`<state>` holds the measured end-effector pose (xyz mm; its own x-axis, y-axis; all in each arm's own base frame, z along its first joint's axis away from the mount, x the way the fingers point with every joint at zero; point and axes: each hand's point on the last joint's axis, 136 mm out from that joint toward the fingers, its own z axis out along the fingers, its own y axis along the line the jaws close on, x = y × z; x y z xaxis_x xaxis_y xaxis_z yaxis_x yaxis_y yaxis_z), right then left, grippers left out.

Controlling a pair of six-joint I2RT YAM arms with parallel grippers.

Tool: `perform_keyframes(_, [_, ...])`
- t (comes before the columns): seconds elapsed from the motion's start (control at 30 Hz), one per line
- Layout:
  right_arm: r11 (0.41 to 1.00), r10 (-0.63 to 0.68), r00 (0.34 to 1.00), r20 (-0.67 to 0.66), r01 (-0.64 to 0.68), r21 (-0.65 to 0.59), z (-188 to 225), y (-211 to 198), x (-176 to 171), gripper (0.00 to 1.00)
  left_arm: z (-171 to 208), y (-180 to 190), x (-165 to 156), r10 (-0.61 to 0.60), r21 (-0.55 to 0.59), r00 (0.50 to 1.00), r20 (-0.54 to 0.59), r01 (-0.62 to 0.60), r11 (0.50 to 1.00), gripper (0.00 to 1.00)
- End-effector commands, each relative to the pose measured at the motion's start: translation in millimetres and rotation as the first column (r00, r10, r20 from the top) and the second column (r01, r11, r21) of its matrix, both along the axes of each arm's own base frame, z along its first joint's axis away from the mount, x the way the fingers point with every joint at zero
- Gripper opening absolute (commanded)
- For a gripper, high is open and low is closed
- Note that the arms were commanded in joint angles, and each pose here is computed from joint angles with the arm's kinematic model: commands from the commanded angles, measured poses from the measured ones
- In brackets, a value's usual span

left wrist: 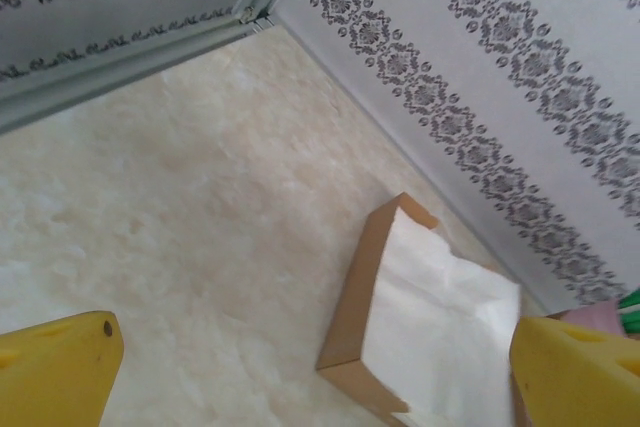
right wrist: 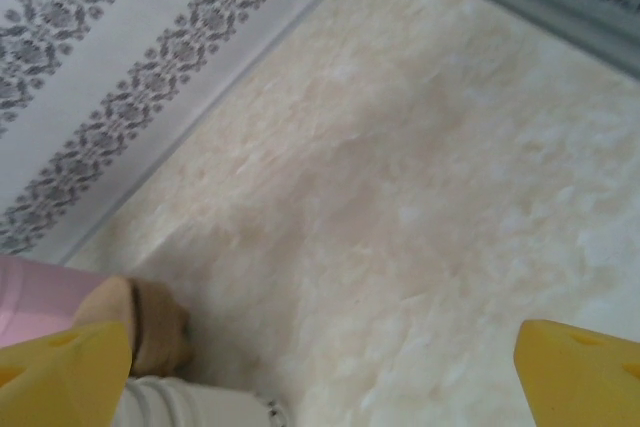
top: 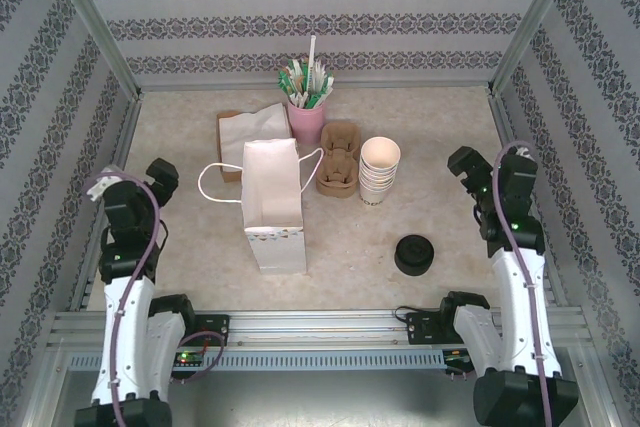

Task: Pack the takeout coffee

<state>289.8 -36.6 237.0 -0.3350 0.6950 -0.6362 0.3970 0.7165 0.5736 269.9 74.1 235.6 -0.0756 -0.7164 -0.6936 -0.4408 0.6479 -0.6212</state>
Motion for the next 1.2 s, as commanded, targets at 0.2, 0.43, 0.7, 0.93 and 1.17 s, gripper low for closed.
perform_keyframes(0.2, [0.972,0.166,0.974,-0.151,-0.136,0.190,20.1,42.4,-18.3,0.84,56.3,-45.6,4.9,-0.279,-0.131,0.959,0.053,0.284,0.950,0.98])
perform_keyframes(0.43, [0.961,0.276,0.931,-0.238,-0.262,0.092,29.5,84.5,-25.8,0.64,108.2,-86.6,-0.5,-0.477,-0.142,0.865,0.154,0.497,0.856,0.85])
perform_keyframes(0.7, [0.931,0.326,0.893,-0.309,-0.361,-0.060,34.3,122.1,-16.2,0.53,114.8,-122.6,1.1,-0.635,-0.158,0.770,0.068,0.637,0.755,0.63])
perform_keyframes(0.93, [0.931,0.333,0.895,-0.298,-0.361,-0.044,33.2,134.5,2.4,0.45,131.2,-158.9,9.7,-0.727,-0.070,0.687,-0.022,0.724,0.686,0.50])
perform_keyframes(1.17, [0.929,0.353,0.883,-0.309,-0.370,0.002,19.2,148.7,18.7,0.43,145.6,-193.8,12.6,-0.793,-0.063,0.610,0.006,0.791,0.608,0.43])
